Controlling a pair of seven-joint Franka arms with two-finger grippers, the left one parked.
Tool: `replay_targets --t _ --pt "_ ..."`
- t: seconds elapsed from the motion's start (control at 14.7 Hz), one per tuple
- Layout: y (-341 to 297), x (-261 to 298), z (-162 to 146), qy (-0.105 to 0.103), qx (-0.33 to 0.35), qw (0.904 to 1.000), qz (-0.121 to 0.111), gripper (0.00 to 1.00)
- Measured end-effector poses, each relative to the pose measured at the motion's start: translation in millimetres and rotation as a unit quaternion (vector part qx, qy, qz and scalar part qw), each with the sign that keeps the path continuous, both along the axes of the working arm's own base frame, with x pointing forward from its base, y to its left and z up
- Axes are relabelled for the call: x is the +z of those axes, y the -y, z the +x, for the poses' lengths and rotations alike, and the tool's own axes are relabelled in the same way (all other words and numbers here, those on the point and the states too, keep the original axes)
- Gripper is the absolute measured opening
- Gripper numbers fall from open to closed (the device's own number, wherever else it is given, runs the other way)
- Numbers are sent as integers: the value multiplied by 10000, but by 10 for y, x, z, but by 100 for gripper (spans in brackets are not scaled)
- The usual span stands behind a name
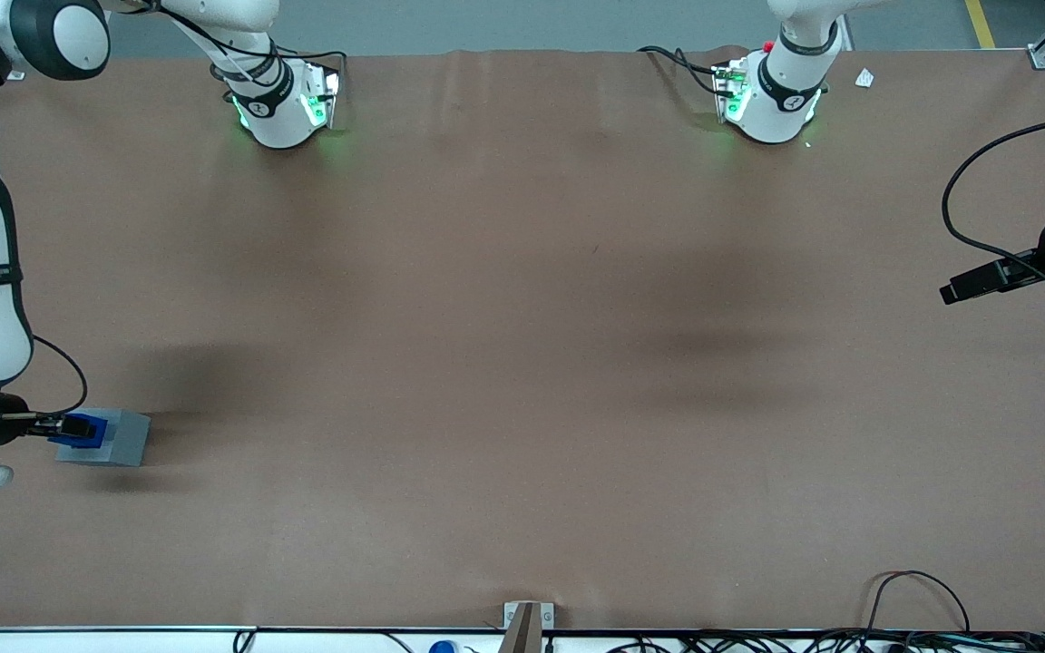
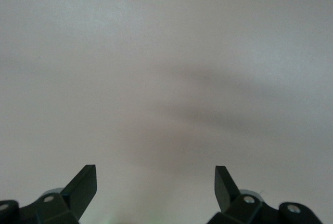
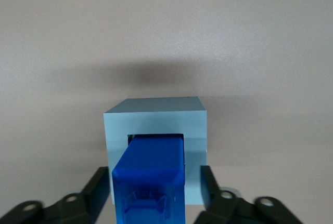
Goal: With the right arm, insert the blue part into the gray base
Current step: 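Lower the blue cube into the gray base's square opening, then open the right gripper to release the blue cube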
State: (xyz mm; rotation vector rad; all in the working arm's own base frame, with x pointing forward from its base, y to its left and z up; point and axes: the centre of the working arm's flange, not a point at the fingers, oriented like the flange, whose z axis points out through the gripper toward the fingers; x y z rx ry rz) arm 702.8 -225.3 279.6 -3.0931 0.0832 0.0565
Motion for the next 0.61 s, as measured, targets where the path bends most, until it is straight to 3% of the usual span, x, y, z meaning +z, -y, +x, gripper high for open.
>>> replay_targets --t 0.14,0.41,0.61 --pt "1 0 1 4 1 10000 -1 100" --pt "-4 2 0 -8 7 10000 6 100" --pt "-19 23 -59 -264 16 9996 84 100"
